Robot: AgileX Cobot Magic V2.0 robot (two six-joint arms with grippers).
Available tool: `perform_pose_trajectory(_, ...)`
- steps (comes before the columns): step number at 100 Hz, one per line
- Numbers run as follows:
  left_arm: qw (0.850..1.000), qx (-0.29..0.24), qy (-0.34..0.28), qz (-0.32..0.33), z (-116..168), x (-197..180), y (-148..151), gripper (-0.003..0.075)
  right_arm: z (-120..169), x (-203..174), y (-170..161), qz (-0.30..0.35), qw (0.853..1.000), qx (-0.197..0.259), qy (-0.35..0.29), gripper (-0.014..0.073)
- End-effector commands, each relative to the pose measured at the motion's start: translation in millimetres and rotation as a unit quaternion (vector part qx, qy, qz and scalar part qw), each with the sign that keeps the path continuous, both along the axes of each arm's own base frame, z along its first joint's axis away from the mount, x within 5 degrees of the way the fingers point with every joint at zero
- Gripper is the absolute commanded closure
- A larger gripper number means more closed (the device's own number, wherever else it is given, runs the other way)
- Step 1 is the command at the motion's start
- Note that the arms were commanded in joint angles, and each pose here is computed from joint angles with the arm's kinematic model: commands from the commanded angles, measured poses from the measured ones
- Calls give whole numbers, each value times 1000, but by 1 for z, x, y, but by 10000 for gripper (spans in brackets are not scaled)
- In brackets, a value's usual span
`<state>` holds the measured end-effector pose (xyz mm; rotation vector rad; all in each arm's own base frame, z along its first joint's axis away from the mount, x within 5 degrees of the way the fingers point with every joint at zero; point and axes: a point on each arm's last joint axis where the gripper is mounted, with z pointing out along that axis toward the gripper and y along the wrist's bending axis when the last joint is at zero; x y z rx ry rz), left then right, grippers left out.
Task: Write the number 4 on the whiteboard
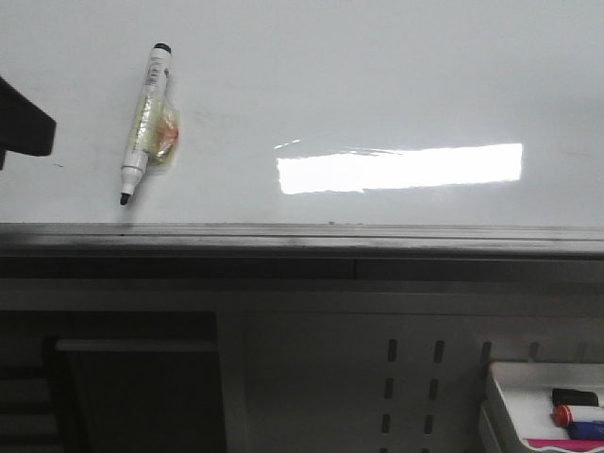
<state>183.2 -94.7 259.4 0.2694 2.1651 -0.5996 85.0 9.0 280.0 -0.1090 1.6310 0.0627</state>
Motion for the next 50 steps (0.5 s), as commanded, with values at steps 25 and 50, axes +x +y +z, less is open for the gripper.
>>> perform_pose_trajectory(25,999,4,-38,2,10,35,-40,406,16,2,1,5,999,6,-33,237)
perform_pose_trajectory(50,999,29,-9,16,-13,53,-48,408,17,2,1,4,999,6,-33,237)
